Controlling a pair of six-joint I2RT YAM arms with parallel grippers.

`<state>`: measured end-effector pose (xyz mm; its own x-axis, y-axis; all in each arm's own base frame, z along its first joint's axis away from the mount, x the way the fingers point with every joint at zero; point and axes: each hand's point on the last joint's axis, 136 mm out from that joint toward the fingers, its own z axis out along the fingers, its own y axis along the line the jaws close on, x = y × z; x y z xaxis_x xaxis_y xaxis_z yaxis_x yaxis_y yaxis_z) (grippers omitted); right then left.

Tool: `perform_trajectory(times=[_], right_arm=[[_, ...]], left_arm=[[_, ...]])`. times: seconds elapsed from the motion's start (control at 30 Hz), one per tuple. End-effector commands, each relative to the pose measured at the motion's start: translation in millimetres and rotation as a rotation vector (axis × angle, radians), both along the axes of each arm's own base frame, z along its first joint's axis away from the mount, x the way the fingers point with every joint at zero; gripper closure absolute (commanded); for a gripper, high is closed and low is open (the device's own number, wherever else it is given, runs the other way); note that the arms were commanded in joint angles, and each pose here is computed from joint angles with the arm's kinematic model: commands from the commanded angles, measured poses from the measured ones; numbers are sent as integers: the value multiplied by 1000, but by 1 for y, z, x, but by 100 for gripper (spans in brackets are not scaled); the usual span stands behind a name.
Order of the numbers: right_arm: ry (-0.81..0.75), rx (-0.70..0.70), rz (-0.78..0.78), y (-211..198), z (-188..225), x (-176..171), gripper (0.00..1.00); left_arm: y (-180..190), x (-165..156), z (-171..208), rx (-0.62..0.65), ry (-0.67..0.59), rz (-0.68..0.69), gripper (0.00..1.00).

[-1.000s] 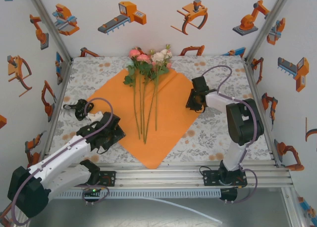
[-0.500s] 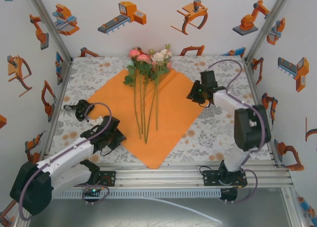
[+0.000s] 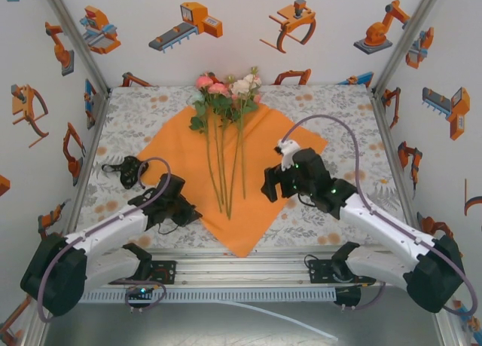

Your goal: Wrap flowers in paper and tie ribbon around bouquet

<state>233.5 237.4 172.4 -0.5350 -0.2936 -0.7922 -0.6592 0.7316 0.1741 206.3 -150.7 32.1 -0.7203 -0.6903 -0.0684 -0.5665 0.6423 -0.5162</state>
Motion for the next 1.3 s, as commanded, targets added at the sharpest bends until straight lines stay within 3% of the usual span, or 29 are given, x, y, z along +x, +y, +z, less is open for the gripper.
perform_trajectory(times=[0.0, 0.23, 0.4, 0.53, 0.8, 0.87, 0.97, 1.0, 1.1, 1.2, 1.27], right_arm=[[-143, -161, 289, 14, -23, -47, 26], [-208, -196, 597, 37, -40, -104, 23], [-298, -300, 727, 31, -61, -113, 19], [-401, -324, 786, 36, -72, -112, 19], [-605, -266, 726, 68, -79, -96, 21], [-612, -235, 731, 72, -78, -99, 25], [-600, -205, 709, 71, -71, -100, 48], [-590, -183, 708, 70, -66, -102, 61], [-546, -127, 763, 66, -57, -120, 96], [-490, -74, 785, 59, -44, -134, 100], [-463, -39, 801, 54, -35, -143, 100]], left_arm=[[-29, 18, 20, -182, 9, 39, 100], [-38, 35, 31, -310, 29, 81, 100], [-29, 36, 31, -311, 52, 84, 100], [-24, 36, 32, -308, 48, 98, 100], [-20, 32, 26, -326, 61, 128, 100], [-17, 30, 26, -327, 57, 142, 100], [-8, 24, 26, -294, 47, 156, 100], [-4, 23, 28, -275, 31, 153, 97], [2, 30, 55, -182, -117, 27, 53], [12, 37, 107, 38, -317, -213, 18], [11, 36, 138, 155, -443, -341, 12]])
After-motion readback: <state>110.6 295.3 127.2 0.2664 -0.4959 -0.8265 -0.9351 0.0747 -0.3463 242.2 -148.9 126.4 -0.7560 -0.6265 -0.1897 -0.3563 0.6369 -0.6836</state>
